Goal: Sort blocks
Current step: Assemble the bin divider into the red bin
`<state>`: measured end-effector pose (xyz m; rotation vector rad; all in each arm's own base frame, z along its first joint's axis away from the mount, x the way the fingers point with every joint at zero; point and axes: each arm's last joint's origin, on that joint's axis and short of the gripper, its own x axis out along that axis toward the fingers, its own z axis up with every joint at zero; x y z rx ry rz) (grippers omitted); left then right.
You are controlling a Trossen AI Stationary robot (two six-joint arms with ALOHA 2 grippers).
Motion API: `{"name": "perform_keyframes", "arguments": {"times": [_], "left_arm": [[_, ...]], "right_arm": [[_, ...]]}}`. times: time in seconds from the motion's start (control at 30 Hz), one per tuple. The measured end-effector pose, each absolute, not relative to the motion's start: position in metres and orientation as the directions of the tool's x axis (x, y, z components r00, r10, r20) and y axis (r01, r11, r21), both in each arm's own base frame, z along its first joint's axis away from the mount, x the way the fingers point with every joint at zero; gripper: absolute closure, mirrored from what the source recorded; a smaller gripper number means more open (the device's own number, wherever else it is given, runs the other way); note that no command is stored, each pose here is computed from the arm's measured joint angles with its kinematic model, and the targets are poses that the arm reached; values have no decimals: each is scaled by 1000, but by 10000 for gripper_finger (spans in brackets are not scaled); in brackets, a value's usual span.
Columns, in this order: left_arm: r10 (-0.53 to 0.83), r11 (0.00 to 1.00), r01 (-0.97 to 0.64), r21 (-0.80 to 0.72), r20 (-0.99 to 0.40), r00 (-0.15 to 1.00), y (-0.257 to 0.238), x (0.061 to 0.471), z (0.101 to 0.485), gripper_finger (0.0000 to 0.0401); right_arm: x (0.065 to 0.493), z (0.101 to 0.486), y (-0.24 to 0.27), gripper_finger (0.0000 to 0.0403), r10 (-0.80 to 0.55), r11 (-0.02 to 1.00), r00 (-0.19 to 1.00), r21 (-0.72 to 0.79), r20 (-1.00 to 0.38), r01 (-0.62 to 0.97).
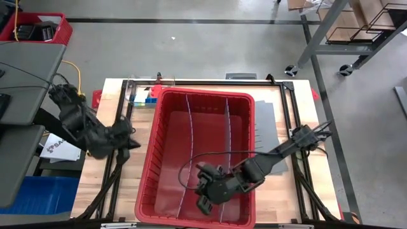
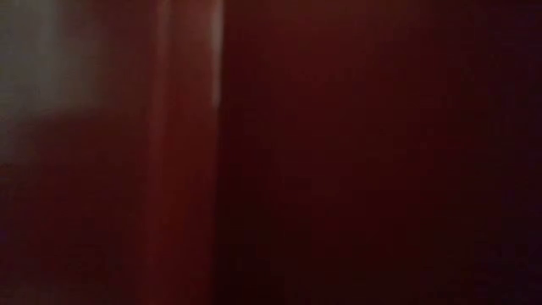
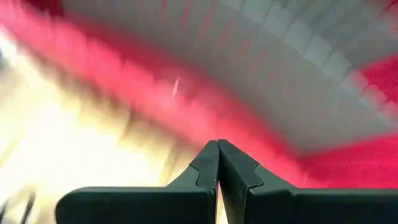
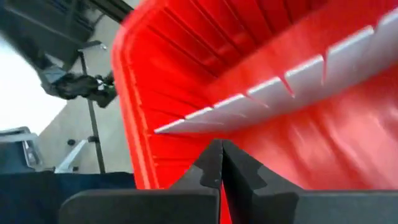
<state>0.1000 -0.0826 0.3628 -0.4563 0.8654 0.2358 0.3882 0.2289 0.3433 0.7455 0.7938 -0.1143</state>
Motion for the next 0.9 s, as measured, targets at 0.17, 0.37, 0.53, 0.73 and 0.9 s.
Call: {"name": "perform_keyframes", "arguments": {"times": [0.17,0.37,0.53,0.73,0.9], "left_arm": [[47,864,-483,-141,-933,357,-100,88,336,401],[14,878,-447,-172,-924,383,-128,85,293,401],[-11,865,-453,-214,-912,410,-132,86,253,401],[-113,795,-483,-367,-872,476,-141,92,210,401],[-167,772,-466,-433,-844,509,-146,95,207,401]], "right_arm": [[390,318,239,403,190,707,617,542,-764,454],[412,283,250,403,252,638,583,586,-772,500],[428,268,242,403,226,552,599,608,-768,571],[443,273,230,403,246,473,668,688,-703,550],[437,285,224,403,255,481,655,681,-711,552]]}}
